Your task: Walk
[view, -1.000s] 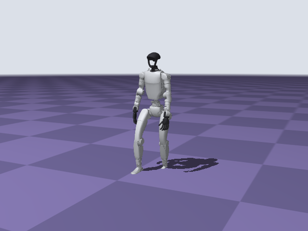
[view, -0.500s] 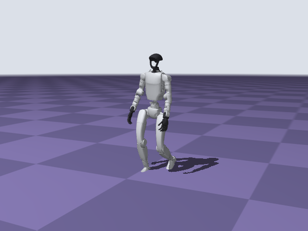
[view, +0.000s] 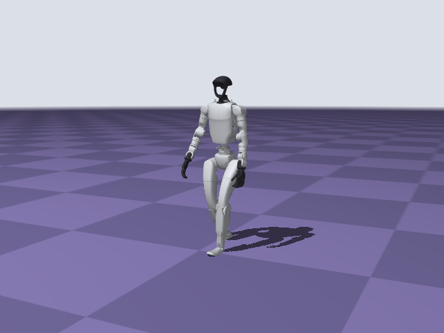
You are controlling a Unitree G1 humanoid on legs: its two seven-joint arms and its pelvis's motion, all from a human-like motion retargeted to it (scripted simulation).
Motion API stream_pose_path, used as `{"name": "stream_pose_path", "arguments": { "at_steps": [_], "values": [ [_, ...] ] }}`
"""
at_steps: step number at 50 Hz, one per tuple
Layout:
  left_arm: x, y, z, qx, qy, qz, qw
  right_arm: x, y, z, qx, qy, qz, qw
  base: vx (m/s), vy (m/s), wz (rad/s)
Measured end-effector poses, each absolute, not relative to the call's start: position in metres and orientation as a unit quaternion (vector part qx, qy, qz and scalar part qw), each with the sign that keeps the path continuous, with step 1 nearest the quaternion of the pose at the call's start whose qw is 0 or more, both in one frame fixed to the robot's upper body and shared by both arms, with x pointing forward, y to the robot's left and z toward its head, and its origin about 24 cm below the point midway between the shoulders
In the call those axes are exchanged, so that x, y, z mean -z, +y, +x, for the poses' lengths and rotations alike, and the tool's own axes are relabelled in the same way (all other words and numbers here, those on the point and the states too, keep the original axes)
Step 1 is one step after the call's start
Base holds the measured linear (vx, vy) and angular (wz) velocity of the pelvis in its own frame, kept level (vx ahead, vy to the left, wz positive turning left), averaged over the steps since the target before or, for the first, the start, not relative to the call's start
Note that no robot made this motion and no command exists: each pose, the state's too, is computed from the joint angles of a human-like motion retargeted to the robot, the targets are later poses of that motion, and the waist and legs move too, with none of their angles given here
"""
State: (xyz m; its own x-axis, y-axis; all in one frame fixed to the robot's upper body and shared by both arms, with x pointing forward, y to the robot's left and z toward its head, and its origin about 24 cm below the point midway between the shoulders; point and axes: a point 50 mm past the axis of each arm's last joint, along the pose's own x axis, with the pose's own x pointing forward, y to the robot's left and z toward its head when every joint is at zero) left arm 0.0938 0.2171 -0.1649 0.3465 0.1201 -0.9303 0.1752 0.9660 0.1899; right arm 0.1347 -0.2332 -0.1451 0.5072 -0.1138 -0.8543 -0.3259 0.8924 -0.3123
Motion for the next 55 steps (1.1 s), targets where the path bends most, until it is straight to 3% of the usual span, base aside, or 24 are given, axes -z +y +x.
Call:
{"name": "stream_pose_path", "arguments": {
  "at_steps": [13, 35, 55],
  "values": [
    [0.167, 0.220, 0.082, 0.019, 0.588, 0.115, 0.800, 0.163, -0.226, 0.087, -0.069, 0.573, -0.183, 0.796, 0.47, 0.15, 0.12],
    [0.142, 0.225, 0.153, -0.033, 0.471, 0.122, 0.873, 0.155, -0.219, 0.118, -0.056, 0.523, -0.182, 0.831, 0.34, 0.00, 0.12],
    [0.169, 0.222, 0.070, -0.005, 0.594, 0.109, 0.797, 0.168, -0.216, 0.078, -0.079, 0.588, -0.161, 0.788, 0.32, -0.11, 0.14]
  ]
}}
